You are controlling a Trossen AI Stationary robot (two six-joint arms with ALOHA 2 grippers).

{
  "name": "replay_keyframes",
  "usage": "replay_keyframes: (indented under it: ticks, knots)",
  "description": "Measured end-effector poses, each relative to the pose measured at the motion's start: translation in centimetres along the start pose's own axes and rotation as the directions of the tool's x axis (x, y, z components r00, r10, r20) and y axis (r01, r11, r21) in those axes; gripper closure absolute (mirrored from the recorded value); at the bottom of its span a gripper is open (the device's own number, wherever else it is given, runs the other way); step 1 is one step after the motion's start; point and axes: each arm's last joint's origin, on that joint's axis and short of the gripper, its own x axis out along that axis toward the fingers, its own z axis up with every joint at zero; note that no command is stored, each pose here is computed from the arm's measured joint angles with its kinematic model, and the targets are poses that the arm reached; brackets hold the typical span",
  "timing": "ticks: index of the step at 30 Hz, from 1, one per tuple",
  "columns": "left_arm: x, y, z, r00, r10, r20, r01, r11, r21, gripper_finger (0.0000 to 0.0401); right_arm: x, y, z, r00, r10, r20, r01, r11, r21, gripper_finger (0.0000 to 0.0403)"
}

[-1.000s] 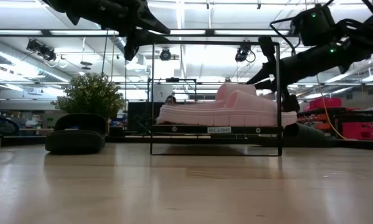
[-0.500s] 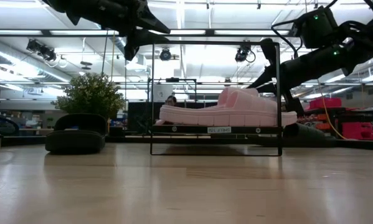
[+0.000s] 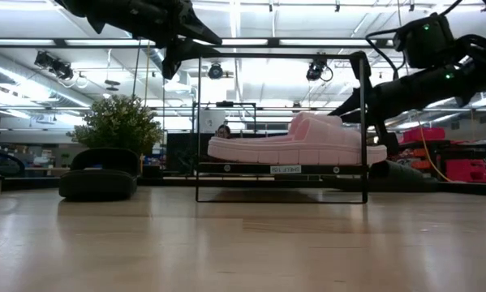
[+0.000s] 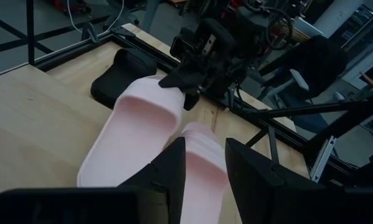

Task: Pick and place slides into the shelf
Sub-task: Put the pink slides on the shelf

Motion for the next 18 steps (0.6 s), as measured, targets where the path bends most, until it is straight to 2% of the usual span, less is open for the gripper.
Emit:
replay_keyframes:
  ticks: [18]
  knots:
    - [0.00,-0.03,0.07,1.000,-0.003,0.006,0.003,1.000,0.000,0.0287,-0.16,-0.15,-0.01,1.000,0.012,-0.020,-0.013,1.000,-0.010,0.0396]
